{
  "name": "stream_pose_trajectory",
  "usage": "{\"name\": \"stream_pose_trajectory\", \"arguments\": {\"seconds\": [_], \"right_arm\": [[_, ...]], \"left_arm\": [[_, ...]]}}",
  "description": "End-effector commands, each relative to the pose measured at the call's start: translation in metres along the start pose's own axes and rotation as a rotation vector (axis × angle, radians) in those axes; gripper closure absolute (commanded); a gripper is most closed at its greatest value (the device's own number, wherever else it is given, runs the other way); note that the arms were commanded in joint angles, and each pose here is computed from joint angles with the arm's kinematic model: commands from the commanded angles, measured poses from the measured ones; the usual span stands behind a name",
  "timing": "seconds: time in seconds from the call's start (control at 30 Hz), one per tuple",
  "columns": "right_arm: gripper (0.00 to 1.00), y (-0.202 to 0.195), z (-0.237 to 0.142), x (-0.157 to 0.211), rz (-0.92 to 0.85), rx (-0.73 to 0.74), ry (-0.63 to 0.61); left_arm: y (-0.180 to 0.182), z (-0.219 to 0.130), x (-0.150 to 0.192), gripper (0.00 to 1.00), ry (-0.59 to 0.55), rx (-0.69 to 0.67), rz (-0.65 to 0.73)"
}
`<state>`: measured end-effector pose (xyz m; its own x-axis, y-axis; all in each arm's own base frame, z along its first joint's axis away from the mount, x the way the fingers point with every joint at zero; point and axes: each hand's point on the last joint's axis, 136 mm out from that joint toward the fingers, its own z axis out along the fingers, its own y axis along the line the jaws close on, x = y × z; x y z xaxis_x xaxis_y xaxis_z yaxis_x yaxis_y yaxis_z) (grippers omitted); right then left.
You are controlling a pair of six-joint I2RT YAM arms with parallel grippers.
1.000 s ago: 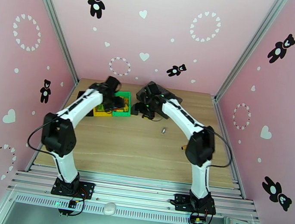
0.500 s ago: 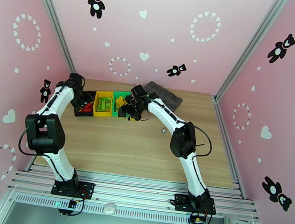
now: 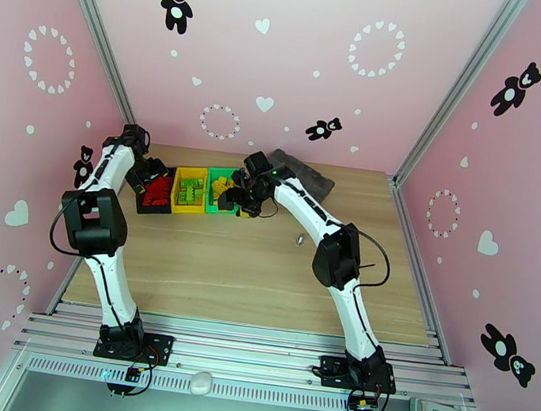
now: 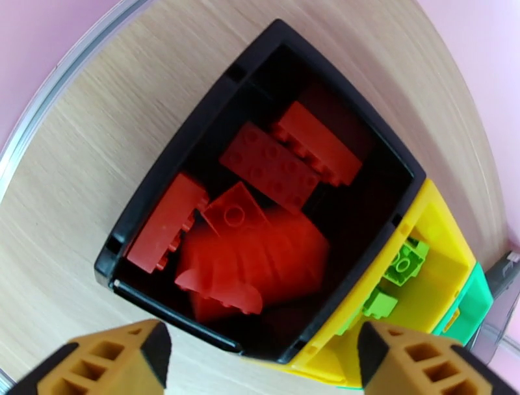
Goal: Sort the legos into containers by color
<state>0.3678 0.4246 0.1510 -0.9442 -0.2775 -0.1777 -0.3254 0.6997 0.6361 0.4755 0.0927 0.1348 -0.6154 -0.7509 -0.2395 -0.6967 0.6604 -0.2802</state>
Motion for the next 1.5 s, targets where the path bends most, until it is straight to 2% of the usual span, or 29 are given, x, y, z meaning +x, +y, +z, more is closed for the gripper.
{"name": "stream_pose_trajectory", "arguments": {"seconds": [0.0, 0.03, 0.07, 0.1, 0.23, 0.5, 0.6, 0.67, 0.77, 0.93, 1.0, 1.1, 1.17, 1.2, 1.23, 1.27, 1.37, 1.4, 1.47], "right_arm": [[0.24, -0.005, -0.009, 0.002, -0.006, 0.049, -0.004], [0.24, -0.007, -0.012, 0.001, -0.008, 0.064, -0.011], [0.24, -0.008, -0.013, 0.002, -0.007, 0.072, -0.013], [0.24, -0.008, -0.015, 0.002, -0.006, 0.075, -0.016], [0.23, -0.015, -0.027, 0.005, -0.007, 0.124, -0.041], [0.19, -0.048, -0.070, 0.019, 0.032, 0.269, -0.121], [0.19, -0.066, -0.092, 0.027, 0.062, 0.319, -0.160], [0.19, -0.078, -0.110, 0.033, 0.078, 0.353, -0.193], [0.19, -0.092, -0.139, 0.042, 0.082, 0.409, -0.243], [0.19, -0.105, -0.200, 0.049, 0.047, 0.519, -0.378], [0.18, -0.109, -0.230, 0.050, 0.024, 0.608, -0.459], [0.16, -0.114, -0.273, 0.050, 0.000, 0.744, -0.605], [0.12, -0.112, -0.287, 0.045, -0.027, 0.727, -0.680], [0.07, -0.114, -0.289, 0.042, -0.015, 0.711, -0.697], [0.06, -0.118, -0.291, 0.038, -0.007, 0.703, -0.702], [0.09, -0.125, -0.290, 0.036, 0.007, 0.730, -0.702], [0.12, -0.135, -0.292, 0.021, -0.019, 0.806, -0.694], [0.13, -0.136, -0.299, 0.017, 0.001, 0.819, -0.718], [0.13, -0.128, -0.320, 0.008, -0.007, 0.824, -0.855]], "left_arm": [[-0.007, -0.034, 0.010, 0.15, -0.032, 0.037, 0.050], [-0.008, -0.038, 0.016, 0.12, -0.037, 0.039, 0.064], [-0.007, -0.041, 0.022, 0.03, -0.041, 0.033, 0.075], [-0.007, -0.045, 0.027, 0.02, -0.044, 0.036, 0.081], [-0.019, -0.060, 0.059, 0.02, -0.055, 0.107, 0.153], [-0.082, -0.103, 0.134, 0.02, -0.143, 0.312, 0.445], [-0.100, -0.137, 0.147, 0.02, -0.303, 0.420, 0.491], [-0.106, -0.165, 0.150, 0.01, -0.472, 0.497, 0.503], [-0.098, -0.193, 0.145, 0.02, -0.678, 0.575, 0.445], [-0.078, -0.227, 0.130, 0.02, -0.798, 0.522, 0.427], [-0.074, -0.248, 0.125, 0.02, -0.875, 0.560, 0.396], [-0.059, -0.269, 0.112, 0.02, -0.975, 0.612, 0.215], [-0.029, -0.265, 0.100, 0.01, -0.969, 0.519, 0.013], [-0.012, -0.264, 0.093, 0.02, -0.991, 0.445, -0.064], [0.002, -0.266, 0.086, 0.02, -1.024, 0.377, -0.101], [0.006, -0.267, 0.082, 0.02, -1.041, 0.351, -0.085], [-0.030, -0.272, 0.083, 0.01, -1.074, 0.398, 0.234], [-0.041, -0.270, 0.085, 0.02, -1.064, 0.390, 0.327], [-0.044, -0.258, 0.081, 0.01, -1.053, 0.302, 0.406]]}}
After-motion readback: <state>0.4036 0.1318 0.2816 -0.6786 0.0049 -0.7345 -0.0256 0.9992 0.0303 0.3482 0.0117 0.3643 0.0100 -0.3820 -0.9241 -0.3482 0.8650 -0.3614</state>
